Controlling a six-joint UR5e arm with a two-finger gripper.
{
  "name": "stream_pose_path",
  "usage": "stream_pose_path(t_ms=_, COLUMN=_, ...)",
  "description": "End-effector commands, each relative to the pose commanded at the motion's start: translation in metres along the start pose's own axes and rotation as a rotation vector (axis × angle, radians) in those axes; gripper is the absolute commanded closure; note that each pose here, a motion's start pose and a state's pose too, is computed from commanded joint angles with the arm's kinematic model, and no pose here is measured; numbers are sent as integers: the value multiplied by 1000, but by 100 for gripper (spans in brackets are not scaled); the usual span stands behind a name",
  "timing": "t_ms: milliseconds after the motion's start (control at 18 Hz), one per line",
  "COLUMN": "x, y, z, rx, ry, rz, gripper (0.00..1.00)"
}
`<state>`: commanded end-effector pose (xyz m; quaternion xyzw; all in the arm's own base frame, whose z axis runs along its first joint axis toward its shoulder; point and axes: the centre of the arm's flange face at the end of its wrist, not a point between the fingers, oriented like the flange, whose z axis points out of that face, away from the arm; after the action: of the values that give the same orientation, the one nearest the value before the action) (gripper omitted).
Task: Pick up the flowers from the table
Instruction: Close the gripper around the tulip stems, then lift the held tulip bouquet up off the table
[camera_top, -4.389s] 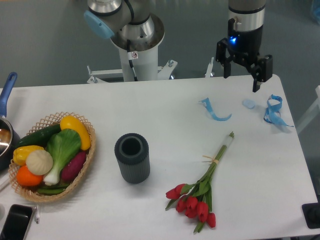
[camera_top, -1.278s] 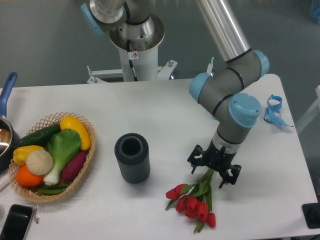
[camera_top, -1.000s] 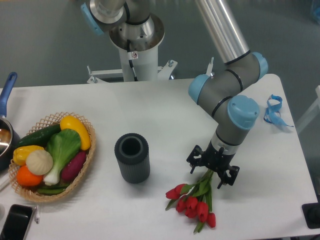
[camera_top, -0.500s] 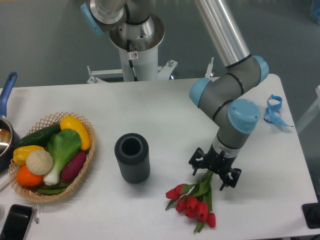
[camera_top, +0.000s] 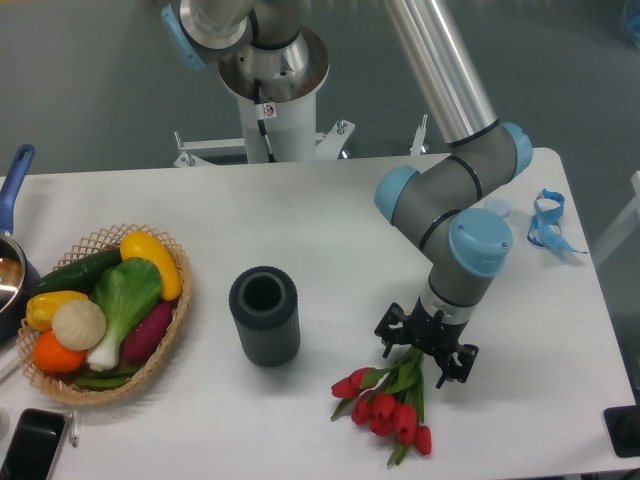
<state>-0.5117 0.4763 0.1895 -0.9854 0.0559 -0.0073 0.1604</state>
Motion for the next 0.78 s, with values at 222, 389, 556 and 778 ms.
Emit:
stream_pose_path(t_ms=222, x=-3, y=2, z=-1, rx=-26, ry=-16, rz=3, gripper=32)
stream_pose_path(t_ms=389, x=-2, y=-3, z=-1, rx=-47, ry=-29, rz=15, gripper=44)
stream_pose_path(t_ms=556, x=-2, y=-6, z=-4, rx=-44, ry=-40, rz=16, gripper=61)
stream_pose_path(t_ms=778, x=0, y=-12, z=-11, rx=-35, ry=-53, rz=17, gripper=66)
